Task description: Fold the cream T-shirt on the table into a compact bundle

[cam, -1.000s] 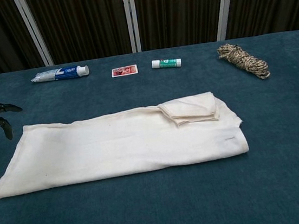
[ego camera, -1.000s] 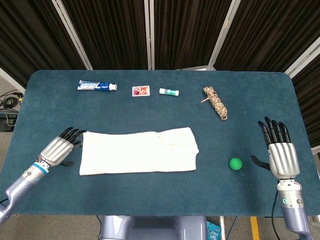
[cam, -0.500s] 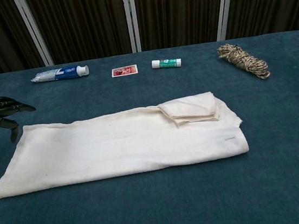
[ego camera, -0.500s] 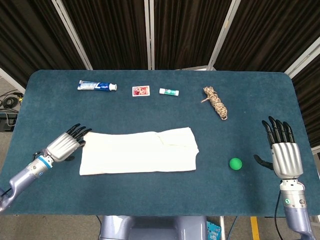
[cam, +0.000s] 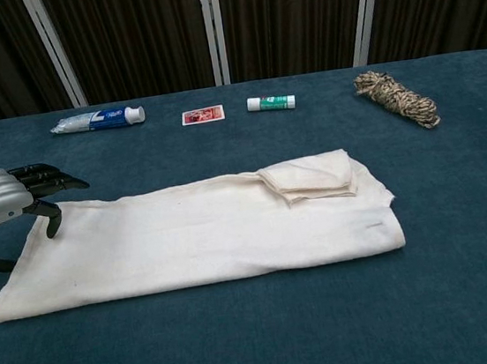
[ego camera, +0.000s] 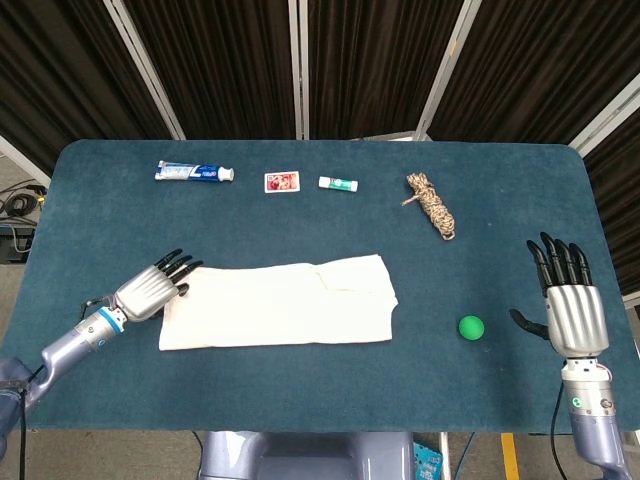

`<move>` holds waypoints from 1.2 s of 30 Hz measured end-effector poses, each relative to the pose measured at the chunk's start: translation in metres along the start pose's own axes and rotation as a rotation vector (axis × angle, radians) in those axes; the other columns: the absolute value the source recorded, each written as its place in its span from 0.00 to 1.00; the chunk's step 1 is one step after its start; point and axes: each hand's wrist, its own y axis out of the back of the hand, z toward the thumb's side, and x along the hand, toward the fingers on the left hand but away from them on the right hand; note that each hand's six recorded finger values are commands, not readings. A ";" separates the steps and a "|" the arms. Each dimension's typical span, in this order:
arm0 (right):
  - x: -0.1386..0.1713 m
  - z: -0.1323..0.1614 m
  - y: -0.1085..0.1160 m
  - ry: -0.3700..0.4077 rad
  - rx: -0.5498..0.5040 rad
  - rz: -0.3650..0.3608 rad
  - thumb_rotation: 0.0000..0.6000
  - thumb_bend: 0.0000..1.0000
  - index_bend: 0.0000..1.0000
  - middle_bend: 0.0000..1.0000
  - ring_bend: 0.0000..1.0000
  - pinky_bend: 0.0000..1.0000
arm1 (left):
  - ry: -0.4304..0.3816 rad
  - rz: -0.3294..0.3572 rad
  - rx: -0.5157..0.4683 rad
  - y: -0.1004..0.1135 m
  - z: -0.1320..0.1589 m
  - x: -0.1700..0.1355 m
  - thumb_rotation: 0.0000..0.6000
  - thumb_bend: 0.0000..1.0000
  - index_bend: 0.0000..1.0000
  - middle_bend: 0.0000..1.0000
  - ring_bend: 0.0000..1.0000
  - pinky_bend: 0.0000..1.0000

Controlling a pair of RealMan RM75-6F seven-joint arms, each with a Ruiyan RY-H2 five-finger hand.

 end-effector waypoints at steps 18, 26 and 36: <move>0.001 0.005 0.007 0.029 -0.019 -0.030 1.00 0.00 0.00 0.00 0.00 0.00 | -0.025 -0.006 -0.018 -0.003 0.011 0.013 1.00 0.21 0.48 0.00 0.00 0.00; 0.001 0.006 0.007 0.034 -0.022 -0.027 1.00 0.00 0.00 0.00 0.00 0.00 | -0.035 0.006 -0.011 0.000 0.012 0.014 1.00 0.30 0.48 0.00 0.00 0.00; 0.001 0.006 0.009 0.035 -0.027 -0.032 1.00 0.00 0.01 0.00 0.00 0.00 | -0.058 0.028 0.003 0.010 0.014 0.021 1.00 0.30 0.49 0.00 0.00 0.00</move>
